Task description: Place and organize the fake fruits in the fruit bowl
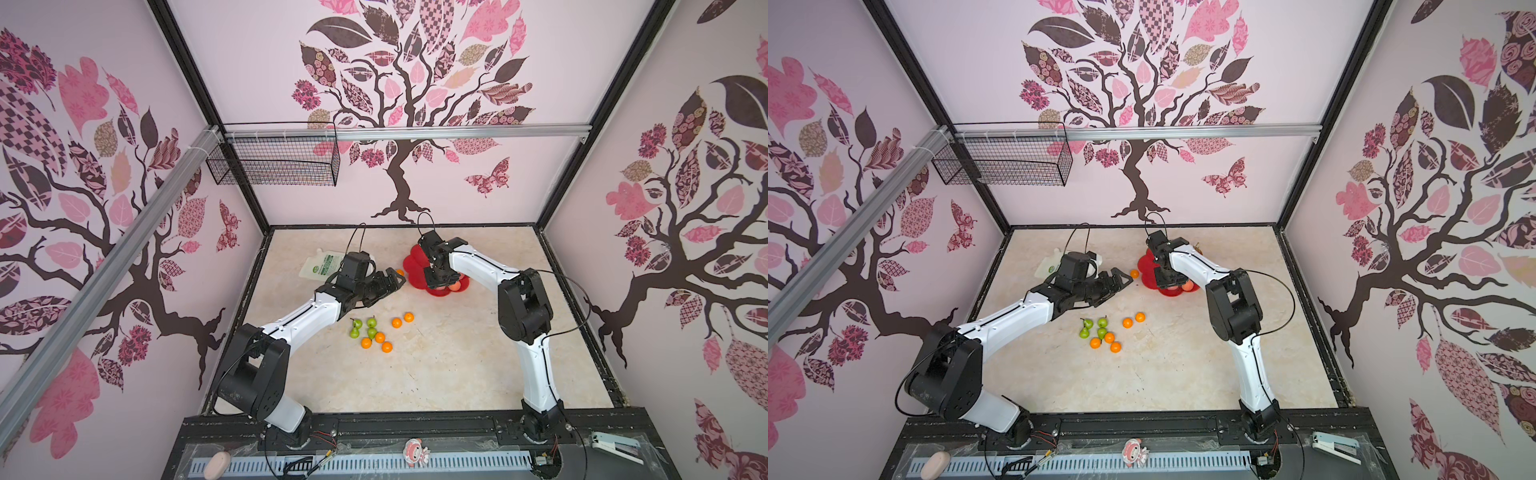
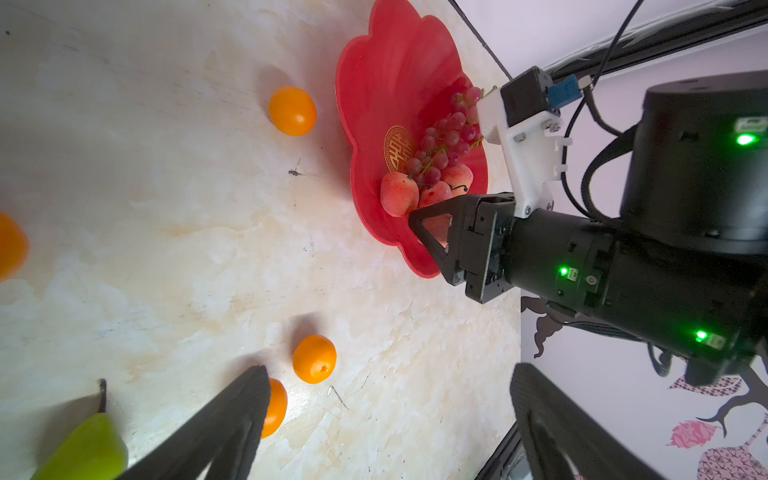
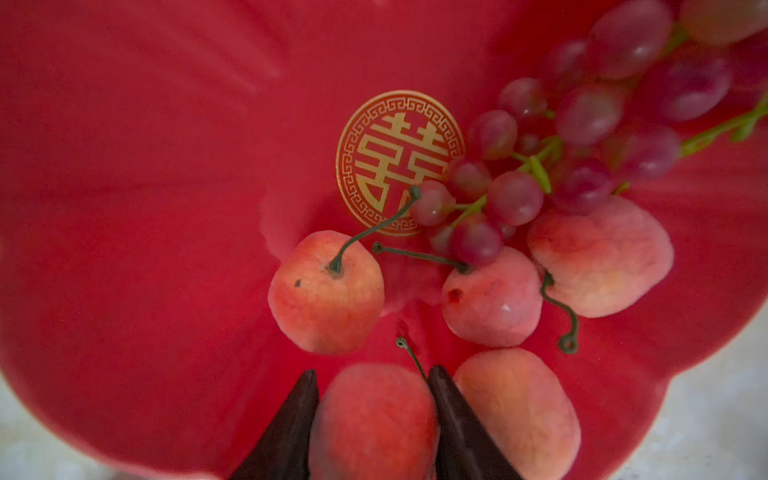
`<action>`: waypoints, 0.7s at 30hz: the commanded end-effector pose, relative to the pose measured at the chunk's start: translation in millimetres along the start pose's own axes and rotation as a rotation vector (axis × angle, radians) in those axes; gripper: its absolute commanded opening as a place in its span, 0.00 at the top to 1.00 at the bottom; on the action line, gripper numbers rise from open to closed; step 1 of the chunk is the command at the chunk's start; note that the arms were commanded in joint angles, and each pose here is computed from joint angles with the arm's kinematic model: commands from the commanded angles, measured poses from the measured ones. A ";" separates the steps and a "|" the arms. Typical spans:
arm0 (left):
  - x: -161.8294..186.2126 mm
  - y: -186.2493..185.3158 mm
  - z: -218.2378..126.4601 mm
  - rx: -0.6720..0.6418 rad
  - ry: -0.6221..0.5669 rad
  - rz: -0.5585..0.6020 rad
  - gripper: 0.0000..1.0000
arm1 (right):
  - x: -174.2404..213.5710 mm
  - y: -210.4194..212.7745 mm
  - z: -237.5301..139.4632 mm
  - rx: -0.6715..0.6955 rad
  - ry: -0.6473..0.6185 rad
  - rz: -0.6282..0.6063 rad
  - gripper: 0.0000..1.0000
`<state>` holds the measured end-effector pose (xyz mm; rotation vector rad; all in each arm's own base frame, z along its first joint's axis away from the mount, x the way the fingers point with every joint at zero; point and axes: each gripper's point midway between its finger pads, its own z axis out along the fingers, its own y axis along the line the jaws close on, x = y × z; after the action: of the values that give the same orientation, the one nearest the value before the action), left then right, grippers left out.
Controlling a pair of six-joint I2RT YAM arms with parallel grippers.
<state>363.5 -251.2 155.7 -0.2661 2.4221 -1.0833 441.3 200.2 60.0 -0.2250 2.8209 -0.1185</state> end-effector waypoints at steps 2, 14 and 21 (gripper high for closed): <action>-10.3 -10.5 -1.8 0.030 -0.020 0.020 0.06 | 1.0 -6.2 7.6 0.035 0.028 -0.013 0.55; -8.8 -8.0 0.0 0.025 -0.012 0.011 0.06 | 5.2 -6.2 10.9 0.036 0.046 -0.018 0.51; -7.9 -6.2 0.6 0.021 -0.008 0.007 0.06 | 5.6 -5.3 10.8 0.032 0.047 -0.018 0.49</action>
<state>363.8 -250.6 154.9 -0.2684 2.4253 -1.0888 438.7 196.7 59.3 -0.2316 2.8314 -0.1426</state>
